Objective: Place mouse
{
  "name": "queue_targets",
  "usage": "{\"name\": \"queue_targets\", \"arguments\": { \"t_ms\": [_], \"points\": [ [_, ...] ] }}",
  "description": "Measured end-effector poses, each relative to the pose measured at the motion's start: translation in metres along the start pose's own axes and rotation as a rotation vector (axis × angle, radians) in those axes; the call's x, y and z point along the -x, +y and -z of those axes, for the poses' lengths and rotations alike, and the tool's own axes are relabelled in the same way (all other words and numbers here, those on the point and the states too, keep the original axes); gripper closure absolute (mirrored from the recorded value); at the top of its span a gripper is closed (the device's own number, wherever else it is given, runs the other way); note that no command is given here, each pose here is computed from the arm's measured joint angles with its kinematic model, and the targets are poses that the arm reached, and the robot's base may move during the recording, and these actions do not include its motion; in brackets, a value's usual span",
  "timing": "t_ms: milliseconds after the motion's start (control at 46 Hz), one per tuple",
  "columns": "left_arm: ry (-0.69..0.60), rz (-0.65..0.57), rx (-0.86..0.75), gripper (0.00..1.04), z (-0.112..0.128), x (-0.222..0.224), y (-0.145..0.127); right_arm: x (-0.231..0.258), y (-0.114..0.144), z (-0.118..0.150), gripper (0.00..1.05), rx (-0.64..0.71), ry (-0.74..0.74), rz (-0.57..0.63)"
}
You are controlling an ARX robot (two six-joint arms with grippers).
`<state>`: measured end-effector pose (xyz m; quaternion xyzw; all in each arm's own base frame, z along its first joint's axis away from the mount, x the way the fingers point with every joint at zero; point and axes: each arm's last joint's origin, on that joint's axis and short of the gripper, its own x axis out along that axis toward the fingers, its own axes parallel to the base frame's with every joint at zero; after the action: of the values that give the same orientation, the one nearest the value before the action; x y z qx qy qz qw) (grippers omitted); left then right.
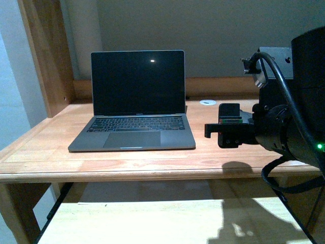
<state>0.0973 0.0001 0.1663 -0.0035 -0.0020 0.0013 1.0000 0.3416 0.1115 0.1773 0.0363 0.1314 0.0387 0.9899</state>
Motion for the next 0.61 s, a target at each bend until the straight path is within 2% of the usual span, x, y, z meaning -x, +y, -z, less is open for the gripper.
{"name": "queue_targets", "arguments": {
  "t_ms": [261,609],
  "points": [
    [0.0,0.0,0.0,0.07,0.0,0.0,0.0,-0.005,-0.001,0.0,0.42,0.002,-0.001,0.005],
    [0.0,0.0,0.0,0.07,0.0,0.0,0.0,-0.091,-0.039,0.009,0.42,-0.013,0.071,0.128]
  ]
}}
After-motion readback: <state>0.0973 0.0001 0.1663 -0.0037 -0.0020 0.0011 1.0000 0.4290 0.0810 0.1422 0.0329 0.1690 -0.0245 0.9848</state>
